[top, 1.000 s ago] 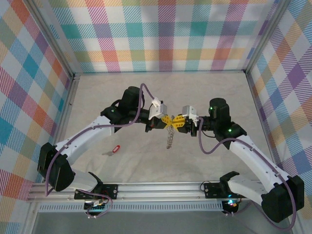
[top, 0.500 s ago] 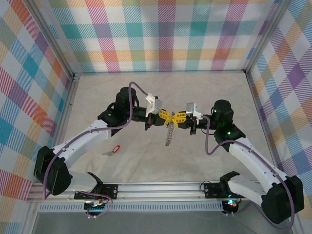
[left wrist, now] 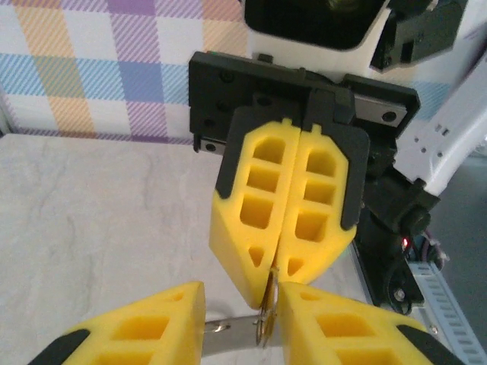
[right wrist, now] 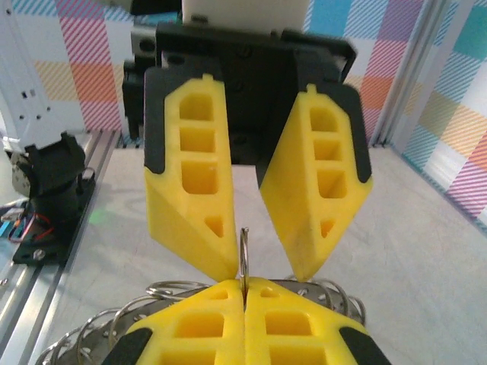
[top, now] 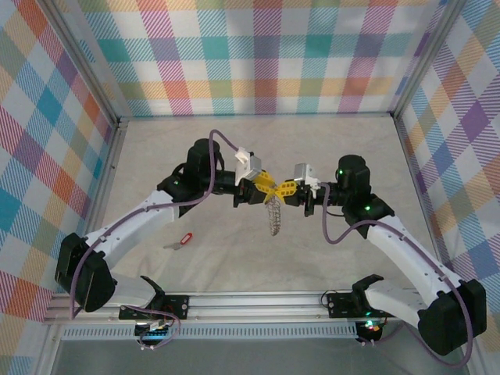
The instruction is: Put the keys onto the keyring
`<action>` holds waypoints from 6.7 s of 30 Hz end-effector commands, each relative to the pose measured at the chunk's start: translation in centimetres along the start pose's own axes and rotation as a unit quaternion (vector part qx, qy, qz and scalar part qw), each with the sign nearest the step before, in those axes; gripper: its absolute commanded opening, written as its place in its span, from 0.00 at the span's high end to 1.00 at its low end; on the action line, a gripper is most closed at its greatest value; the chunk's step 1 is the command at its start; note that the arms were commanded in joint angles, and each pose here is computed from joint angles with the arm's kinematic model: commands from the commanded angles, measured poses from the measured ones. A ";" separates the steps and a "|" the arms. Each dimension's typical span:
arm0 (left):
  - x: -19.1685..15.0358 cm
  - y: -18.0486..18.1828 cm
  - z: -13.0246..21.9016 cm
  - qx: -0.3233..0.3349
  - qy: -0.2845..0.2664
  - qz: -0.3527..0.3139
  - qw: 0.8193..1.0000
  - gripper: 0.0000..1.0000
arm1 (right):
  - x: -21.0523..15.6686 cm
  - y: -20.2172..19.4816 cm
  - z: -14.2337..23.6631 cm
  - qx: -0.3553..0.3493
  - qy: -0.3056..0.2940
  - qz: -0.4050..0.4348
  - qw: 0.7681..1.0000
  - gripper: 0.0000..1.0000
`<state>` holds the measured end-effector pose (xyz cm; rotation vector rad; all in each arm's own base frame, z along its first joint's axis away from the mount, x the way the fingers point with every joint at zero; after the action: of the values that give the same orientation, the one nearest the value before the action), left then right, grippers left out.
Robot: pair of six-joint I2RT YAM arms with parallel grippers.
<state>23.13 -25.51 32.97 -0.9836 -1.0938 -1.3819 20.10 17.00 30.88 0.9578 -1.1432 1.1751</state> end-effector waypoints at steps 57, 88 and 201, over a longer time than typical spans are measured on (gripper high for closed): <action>-0.5 -0.4 -1.0 -0.020 0.005 -0.022 1.000 1.00 | 0.9 0.7 0.3 -0.032 -0.002 0.014 0.999 0.66; -0.1 -1.0 0.1 -0.028 -0.042 -0.040 0.998 1.00 | 0.1 0.0 1.6 0.044 -0.050 -0.003 0.998 0.71; -8.9 5.6 24.5 0.498 0.196 0.283 0.796 1.00 | -14.6 4.9 -34.6 0.276 0.312 0.080 0.906 0.56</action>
<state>29.56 0.19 30.08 -0.1394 -0.8724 -0.3383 20.88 48.21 10.57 0.8498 -0.5224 1.8140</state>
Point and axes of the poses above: each hand's point on the last joint's axis, 136 mm out from that joint toward the fingers, its own z axis back along the fingers, its own y axis along the line the jaws close on, x = y × z, the point moved 9 cm from there along z, back along the fingers, and after that the axes turned 7 degrees about -z, right-handed, at the moved point
